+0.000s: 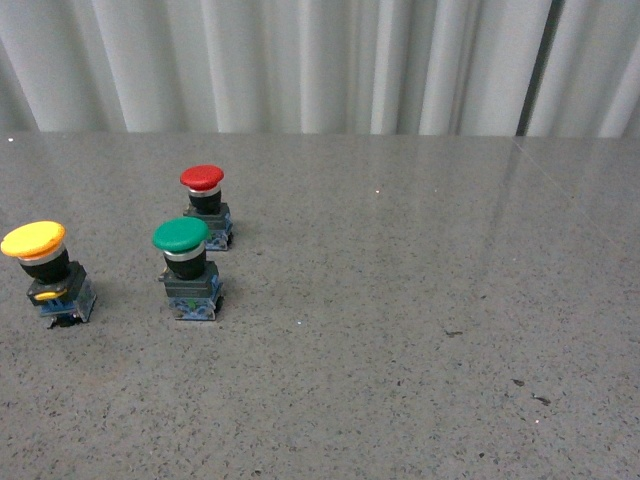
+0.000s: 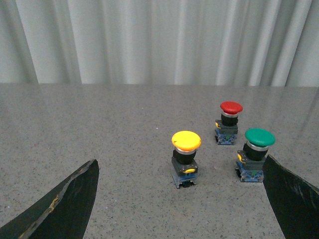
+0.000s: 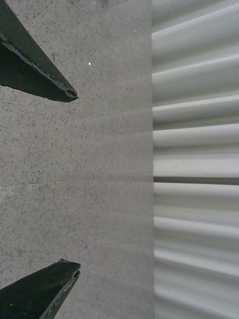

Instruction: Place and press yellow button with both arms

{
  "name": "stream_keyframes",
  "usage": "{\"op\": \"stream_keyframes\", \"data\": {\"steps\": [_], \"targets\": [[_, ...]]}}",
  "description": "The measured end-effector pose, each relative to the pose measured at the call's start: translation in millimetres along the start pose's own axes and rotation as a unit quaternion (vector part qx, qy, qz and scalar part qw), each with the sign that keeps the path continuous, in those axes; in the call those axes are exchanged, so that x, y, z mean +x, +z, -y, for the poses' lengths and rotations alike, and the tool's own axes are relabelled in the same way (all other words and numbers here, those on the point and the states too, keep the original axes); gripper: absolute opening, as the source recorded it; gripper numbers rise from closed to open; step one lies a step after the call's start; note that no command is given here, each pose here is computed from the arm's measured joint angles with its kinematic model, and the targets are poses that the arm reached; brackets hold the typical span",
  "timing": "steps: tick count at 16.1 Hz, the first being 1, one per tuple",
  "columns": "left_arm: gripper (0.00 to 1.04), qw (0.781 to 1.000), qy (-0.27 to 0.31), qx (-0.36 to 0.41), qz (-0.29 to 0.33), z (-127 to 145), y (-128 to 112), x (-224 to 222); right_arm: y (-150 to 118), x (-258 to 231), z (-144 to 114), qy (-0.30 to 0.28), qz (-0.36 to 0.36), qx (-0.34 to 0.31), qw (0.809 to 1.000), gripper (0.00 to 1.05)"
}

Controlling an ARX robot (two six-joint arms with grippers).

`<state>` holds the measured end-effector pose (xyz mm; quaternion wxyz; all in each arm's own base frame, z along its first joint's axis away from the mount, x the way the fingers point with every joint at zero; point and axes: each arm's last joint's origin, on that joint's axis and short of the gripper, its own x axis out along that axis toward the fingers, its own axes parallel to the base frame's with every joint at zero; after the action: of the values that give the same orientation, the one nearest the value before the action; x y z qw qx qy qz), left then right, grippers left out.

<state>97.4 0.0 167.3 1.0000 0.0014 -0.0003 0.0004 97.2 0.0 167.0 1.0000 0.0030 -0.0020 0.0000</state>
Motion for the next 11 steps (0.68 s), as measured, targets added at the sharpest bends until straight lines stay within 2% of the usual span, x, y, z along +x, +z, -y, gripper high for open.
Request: {"op": "stream_keyframes", "data": {"steps": [11], "targets": [[0.98, 1.0, 0.0, 0.0, 0.0, 0.0, 0.0, 0.0, 0.0, 0.0, 0.0, 0.0, 0.0, 0.0, 1.0, 0.98]]}}
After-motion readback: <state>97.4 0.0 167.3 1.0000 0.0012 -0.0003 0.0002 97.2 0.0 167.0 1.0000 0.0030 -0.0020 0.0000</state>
